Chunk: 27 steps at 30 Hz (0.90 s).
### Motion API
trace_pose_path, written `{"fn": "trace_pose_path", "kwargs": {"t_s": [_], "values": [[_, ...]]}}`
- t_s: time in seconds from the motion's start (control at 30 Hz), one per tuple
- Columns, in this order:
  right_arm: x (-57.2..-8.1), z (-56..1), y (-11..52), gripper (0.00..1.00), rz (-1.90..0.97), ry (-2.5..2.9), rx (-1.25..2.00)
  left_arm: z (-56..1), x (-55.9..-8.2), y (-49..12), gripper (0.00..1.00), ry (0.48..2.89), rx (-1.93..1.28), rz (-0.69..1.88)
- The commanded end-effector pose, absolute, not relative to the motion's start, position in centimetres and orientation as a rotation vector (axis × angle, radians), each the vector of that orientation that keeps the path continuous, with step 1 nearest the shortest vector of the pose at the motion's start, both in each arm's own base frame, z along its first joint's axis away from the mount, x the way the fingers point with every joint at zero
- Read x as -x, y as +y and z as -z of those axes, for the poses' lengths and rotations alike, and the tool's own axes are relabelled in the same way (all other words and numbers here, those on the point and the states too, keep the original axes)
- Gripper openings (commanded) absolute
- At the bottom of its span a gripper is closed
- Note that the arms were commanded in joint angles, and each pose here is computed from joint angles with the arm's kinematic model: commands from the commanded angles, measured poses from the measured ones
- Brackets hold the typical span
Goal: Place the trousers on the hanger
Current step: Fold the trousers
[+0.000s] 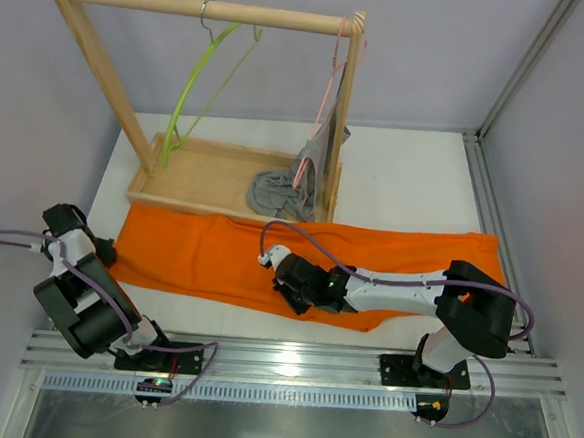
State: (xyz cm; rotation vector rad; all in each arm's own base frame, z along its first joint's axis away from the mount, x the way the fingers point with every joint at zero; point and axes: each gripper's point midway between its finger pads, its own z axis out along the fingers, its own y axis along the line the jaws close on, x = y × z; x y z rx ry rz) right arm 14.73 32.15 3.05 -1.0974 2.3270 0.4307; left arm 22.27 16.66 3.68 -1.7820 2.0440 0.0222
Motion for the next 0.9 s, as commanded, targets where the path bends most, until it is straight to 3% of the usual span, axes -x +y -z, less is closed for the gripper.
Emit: {"fn": "trace_pose_path", "kwargs": {"t_s": [0.0, 0.33, 0.5, 0.87], "values": [[-15.6, -4.8, 33.3, 0.04, -0.436, 2.278, 1.062, -5.9, -22.9, 18.1, 0.0, 1.993, 1.73, -0.072], [-16.1, -8.6, 35.4, 0.04, -0.67, 2.253, 0.944, -5.8, -24.3, 17.4, 0.0, 2.064, 1.65, 0.027], [-16.8, -8.2, 36.0, 0.04, -0.771, 2.3, 0.89, -5.1, -24.0, 16.7, 0.13, 2.106, 1.645, 0.045], [-18.7, -6.5, 35.5, 0.04, -0.847, 2.401, 0.75, -4.6, -24.0, 15.5, 0.31, 2.158, 1.618, 0.069]]}}
